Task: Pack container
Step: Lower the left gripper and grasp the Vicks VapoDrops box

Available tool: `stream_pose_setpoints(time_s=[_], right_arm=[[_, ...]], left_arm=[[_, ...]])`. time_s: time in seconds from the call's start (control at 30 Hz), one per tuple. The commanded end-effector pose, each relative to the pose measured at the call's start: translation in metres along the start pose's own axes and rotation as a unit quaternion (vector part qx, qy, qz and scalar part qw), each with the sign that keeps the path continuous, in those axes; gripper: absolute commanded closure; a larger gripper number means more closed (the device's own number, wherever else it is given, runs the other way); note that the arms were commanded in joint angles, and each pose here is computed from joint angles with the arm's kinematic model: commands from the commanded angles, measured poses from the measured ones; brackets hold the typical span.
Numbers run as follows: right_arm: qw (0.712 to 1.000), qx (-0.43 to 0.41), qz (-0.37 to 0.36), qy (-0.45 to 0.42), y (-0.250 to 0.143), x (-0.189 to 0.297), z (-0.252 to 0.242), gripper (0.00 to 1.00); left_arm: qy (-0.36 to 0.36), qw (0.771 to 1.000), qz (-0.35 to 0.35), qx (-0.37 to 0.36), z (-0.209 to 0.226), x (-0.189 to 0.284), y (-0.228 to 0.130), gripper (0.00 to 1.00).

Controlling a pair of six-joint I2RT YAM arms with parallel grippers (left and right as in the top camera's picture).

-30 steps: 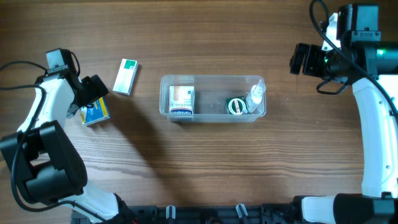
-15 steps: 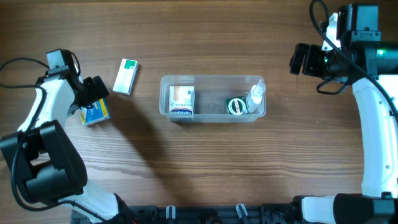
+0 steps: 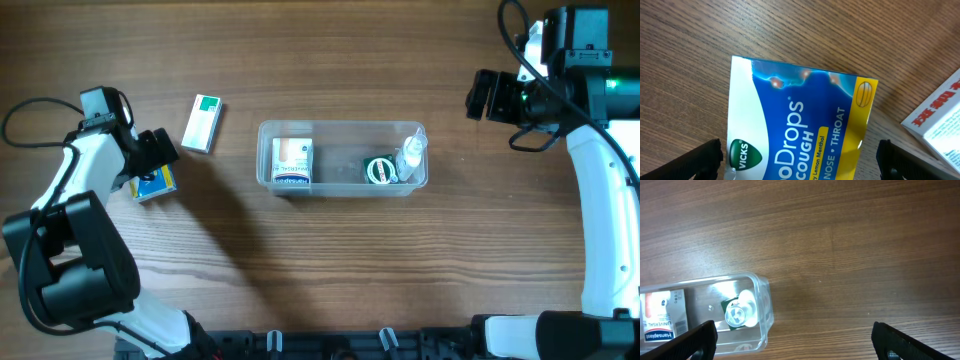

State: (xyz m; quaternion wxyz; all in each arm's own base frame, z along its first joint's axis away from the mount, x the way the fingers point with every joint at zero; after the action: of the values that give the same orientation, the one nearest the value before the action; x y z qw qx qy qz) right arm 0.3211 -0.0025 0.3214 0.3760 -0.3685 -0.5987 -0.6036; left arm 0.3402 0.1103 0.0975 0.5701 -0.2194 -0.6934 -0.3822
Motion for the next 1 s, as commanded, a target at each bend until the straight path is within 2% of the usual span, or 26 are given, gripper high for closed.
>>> stream_pose_setpoints(time_s=[0.0, 0.2, 0.8, 0.97], right_arm=[[1.000, -0.001, -0.013, -0.001, 0.003, 0.007, 0.000, 0.00], [1.000, -0.002, -0.013, -0.001, 0.003, 0.007, 0.000, 0.00], [1.000, -0.002, -0.013, -0.001, 0.003, 0.007, 0.000, 0.00], [1.000, -0.002, -0.013, -0.001, 0.003, 0.007, 0.000, 0.00]], left_arm=[[0.000, 1.000, 0.022, -0.008, 0.002, -0.015, -0.006, 0.00], [0.006, 0.999, 0.035, -0.003, 0.002, -0.030, -0.009, 0.00], [0.026, 0.996, 0.082, 0.028, 0.008, -0.029, -0.024, 0.00], [0.028, 0.996, 0.085, 0.028, 0.009, -0.028, -0.026, 0.04]])
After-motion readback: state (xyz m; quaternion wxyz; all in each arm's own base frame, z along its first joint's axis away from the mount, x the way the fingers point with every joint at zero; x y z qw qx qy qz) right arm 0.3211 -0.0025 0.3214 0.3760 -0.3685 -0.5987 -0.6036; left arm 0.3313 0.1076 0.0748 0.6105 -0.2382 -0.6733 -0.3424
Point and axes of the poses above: each gripper's point midway between its finger pads, its own x axis back along the fingers, its own z axis along the line the jaws close on, y = z × x, the point moved 8 cm from there along x, back along the fingers, and after that the axes turned 10 degrees about x, right-handed, at the moved point
